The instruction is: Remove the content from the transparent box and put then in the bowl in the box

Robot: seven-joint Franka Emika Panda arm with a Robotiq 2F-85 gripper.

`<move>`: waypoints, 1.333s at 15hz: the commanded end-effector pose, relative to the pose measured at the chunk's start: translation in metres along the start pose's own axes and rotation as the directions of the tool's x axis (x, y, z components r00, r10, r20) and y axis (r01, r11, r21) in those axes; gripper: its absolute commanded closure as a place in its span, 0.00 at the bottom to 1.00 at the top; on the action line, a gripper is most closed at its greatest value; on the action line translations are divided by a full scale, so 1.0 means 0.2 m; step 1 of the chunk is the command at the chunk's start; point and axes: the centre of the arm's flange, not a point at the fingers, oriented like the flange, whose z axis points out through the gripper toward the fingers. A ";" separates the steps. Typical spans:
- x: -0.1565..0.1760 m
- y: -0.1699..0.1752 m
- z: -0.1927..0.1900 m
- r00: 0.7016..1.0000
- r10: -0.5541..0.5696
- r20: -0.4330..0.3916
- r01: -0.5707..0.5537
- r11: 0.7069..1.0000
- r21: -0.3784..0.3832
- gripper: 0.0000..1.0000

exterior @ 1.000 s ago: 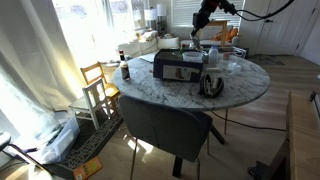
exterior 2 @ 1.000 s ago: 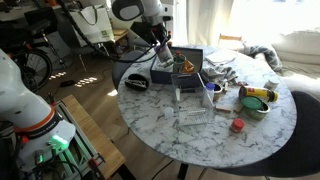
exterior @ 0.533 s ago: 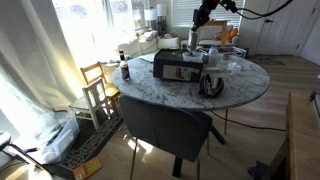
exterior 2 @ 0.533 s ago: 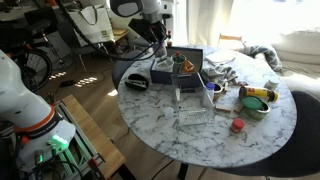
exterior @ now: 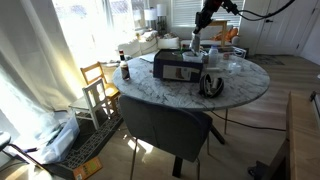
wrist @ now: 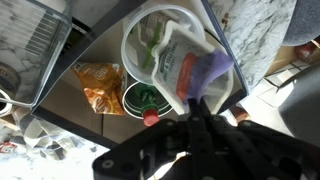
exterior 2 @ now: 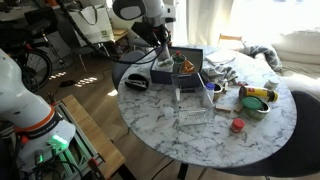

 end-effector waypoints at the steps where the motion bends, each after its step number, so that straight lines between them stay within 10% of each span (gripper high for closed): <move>1: 0.03 0.09 0.04 1.000 -0.003 0.022 0.003 1.000 0.011 1.00; 4: 0.03 0.14 0.07 0.999 0.003 0.046 -0.004 1.000 0.008 1.00; 5: 0.02 0.16 0.07 0.998 0.005 0.057 -0.006 1.000 0.010 0.74; 16: -0.19 0.36 -0.48 0.976 -0.098 0.193 0.121 0.987 -0.110 0.01; 20: -0.39 0.59 -0.75 0.945 -0.116 0.304 0.200 0.944 -0.261 0.00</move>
